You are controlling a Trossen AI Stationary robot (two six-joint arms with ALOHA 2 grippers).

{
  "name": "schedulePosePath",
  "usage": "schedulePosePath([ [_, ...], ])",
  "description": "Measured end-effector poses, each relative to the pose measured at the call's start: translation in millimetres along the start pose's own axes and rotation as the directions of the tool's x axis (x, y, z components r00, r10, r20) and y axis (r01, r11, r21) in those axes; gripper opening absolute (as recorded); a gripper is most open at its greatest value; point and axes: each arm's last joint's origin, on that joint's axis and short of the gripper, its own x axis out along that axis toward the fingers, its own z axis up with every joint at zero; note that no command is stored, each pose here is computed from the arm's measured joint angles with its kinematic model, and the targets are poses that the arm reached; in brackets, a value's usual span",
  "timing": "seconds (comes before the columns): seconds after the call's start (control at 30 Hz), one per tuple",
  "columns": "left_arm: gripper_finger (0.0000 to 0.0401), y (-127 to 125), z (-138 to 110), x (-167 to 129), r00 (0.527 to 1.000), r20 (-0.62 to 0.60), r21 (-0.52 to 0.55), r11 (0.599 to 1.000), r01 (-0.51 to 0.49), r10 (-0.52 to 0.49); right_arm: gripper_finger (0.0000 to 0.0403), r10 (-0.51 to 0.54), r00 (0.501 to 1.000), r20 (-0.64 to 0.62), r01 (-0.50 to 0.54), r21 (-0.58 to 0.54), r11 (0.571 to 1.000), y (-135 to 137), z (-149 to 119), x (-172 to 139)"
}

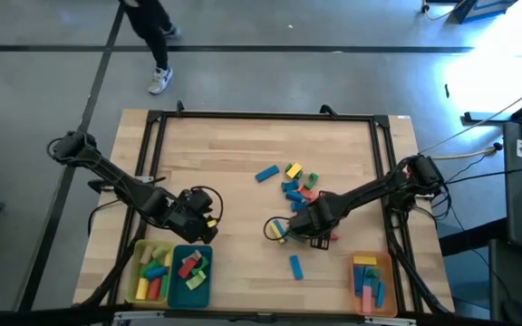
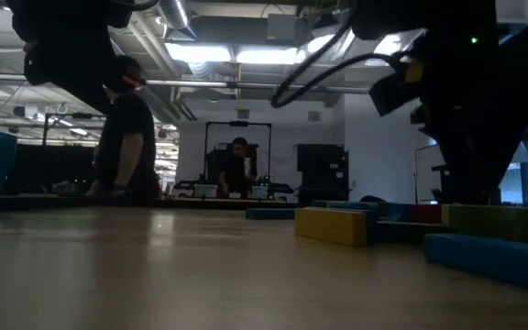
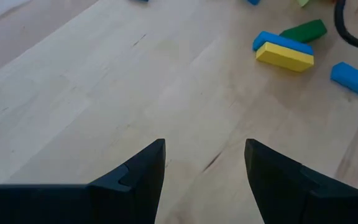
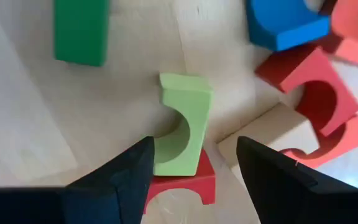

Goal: Sort blocks by size
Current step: Put the light green arch block into the blue bin

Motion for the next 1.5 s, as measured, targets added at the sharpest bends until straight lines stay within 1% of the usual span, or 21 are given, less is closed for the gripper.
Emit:
schedulePosePath([
  [0.2, 0.0198, 0, 0, 1, 1.000, -0.001, 0.001, 1.000, -0.002, 0.002, 0.0232, -0.023, 0.999, -0.037, 0.023, 0.009, 1.000, -3, -6, 11],
  [0.4, 0.0198, 0, 0, 1, 1.000, -0.001, 0.001, 1.000, -0.002, 0.002, 0.0232, 0.000, 1.000, -0.002, 0.001, 0.013, 1.000, -2, -6, 23],
  [0.47, 0.0198, 0, 0, 1, 1.000, -0.001, 0.001, 1.000, -0.002, 0.002, 0.0226, 0.003, 1.000, 0.004, -0.003, 0.013, 1.000, -3, -6, 27],
  [0.53, 0.0198, 0, 0, 1, 1.000, -0.001, 0.001, 1.000, -0.001, 0.001, 0.0209, 0.000, 1.000, 0.000, 0.000, 0.012, 1.000, -3, -8, 31],
  [0.6, 0.0198, 0, 0, 0, 1.000, -0.001, 0.001, 1.000, -0.001, 0.001, 0.0184, -0.001, 1.000, -0.003, 0.002, 0.010, 1.000, -4, -10, 34],
  [0.83, 0.0198, 0, 0, 0, 1.000, 0.000, 0.000, 1.000, -0.001, 0.001, 0.0060, 0.010, 1.000, 0.005, -0.010, 0.001, 1.000, -5, -13, 44],
  [0.97, 0.0198, -1, -1, 1, 1.000, -0.001, -0.031, 1.000, -0.004, 0.004, 0.0058, 0.016, 1.000, 0.012, -0.016, -0.008, 1.000, -4, -10, 41],
  [1.1, 0.0198, -1, -1, 2, 1.000, 0.002, -0.050, 0.999, -0.007, 0.007, 0.0058, 0.054, 0.996, 0.068, -0.050, -0.051, 0.997, 2, 0, 29],
  [1.2, 0.0198, -1, 0, 2, 1.000, 0.023, 0.002, 1.000, -0.005, 0.005, 0.0058, 0.087, 0.989, 0.122, -0.077, -0.090, 0.993, 6, 9, 16],
  [1.27, 0.0198, -5, 2, 2, 0.998, 0.051, 0.052, 0.998, 0.019, -0.022, 0.0067, 0.122, 0.976, 0.180, -0.101, -0.122, 0.987, 11, 16, 6],
  [1.33, 0.0198, -10, 5, 2, 0.994, 0.087, 0.107, 0.993, 0.052, -0.062, 0.0075, 0.160, 0.957, 0.240, -0.124, -0.158, 0.980, 15, 24, -2],
  [1.4, 0.0198, -16, 8, 1, 0.985, 0.126, 0.166, 0.981, 0.097, -0.118, 0.0076, 0.201, 0.929, 0.311, -0.142, -0.202, 0.969, 19, 32, -11],
  [1.5, 0.0198, -27, 13, 0, 0.964, 0.173, 0.248, 0.956, 0.155, -0.202, 0.0063, 0.221, 0.883, 0.413, -0.120, -0.258, 0.959, 24, 42, -23],
])
